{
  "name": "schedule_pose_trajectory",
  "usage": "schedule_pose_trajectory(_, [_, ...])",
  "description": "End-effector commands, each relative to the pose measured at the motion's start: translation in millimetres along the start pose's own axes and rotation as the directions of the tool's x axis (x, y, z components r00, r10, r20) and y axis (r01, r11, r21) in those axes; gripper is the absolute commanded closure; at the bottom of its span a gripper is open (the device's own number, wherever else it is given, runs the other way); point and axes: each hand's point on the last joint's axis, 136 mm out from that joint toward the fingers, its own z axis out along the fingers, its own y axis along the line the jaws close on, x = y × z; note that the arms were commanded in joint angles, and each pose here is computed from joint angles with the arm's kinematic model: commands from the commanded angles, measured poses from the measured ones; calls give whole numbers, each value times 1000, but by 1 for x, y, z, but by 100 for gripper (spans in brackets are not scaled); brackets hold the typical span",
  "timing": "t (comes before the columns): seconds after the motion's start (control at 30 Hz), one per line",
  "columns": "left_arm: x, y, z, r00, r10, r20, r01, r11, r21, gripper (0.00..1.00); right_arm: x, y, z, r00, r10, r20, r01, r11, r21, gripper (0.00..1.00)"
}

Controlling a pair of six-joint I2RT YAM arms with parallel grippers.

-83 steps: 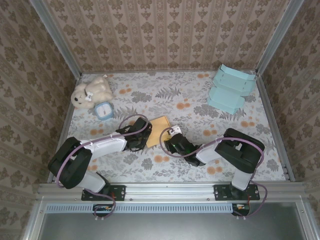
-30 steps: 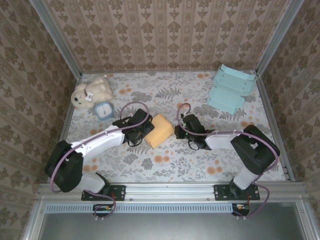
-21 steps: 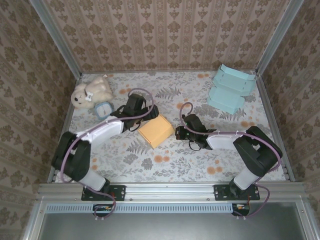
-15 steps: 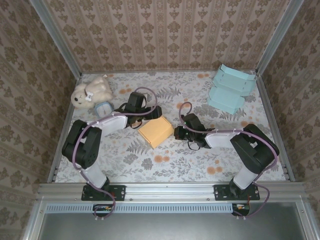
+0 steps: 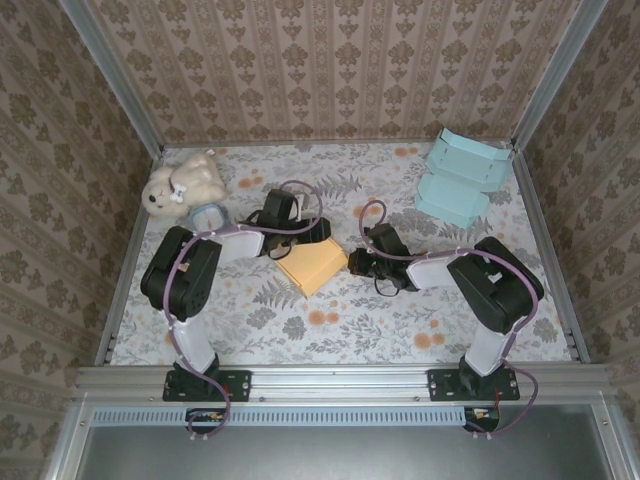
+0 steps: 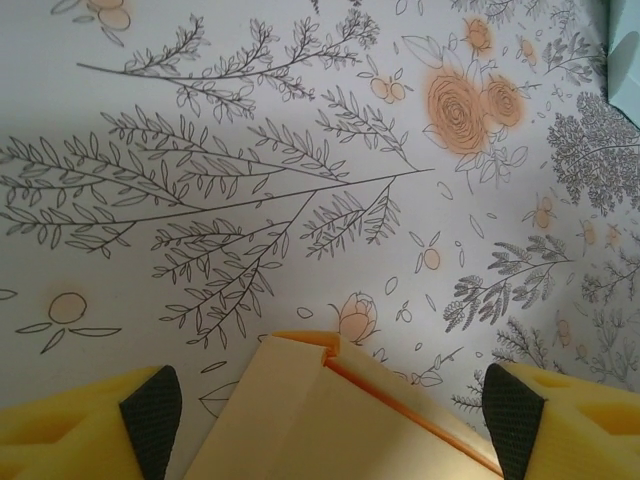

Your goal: Fold the paper box

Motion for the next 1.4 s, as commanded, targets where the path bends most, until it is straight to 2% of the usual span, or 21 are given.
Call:
schedule_pose_trajectory(0.0, [0, -14, 1, 1000, -18, 18, 17, 998, 64, 19, -3, 2, 6, 1000, 17, -5, -17, 1000, -11, 100])
schedule_pose_trajectory(0.23, [31, -60, 12, 999, -7, -38, 13, 987, 158, 21, -10, 9, 16, 1000, 17, -5, -17, 1000, -23, 100])
schedule_pose_trajectory(0.43, [62, -111, 26, 992, -37, -117, 72, 949, 307, 23, -20, 21, 25, 998, 53, 17, -52, 995, -85, 100])
schedule_pose_trajectory(0.53, [66, -115, 29, 989, -66, -129, 105, 942, 318, 24, -24, 26, 22, 997, 66, 35, -62, 992, -106, 100])
schedule_pose_trajectory(0.7, [50, -89, 24, 991, -118, -69, 131, 966, 225, 24, -25, 23, 15, 997, 60, 54, -54, 994, -94, 100])
schedule_pose_trajectory(0.9, [11, -27, -13, 974, -207, 94, 202, 977, 66, 23, -24, 10, -3, 998, 27, 65, -25, 999, -40, 100])
schedule_pose_trajectory(1.0, [1, -5, -31, 964, -226, 138, 227, 974, 7, 19, -23, 3, -12, 999, 5, 51, -4, 1000, -13, 100])
schedule_pose_trajectory(1.17, [5, 21, -58, 950, -252, 183, 265, 963, -45, 16, -12, 1, -32, 999, -30, 30, 30, 1000, -1, 100])
schedule_pose_trajectory(1.37, [37, 28, -74, 957, -237, 168, 250, 966, -61, 15, 27, 17, -52, 997, -69, -36, 68, 997, -47, 100])
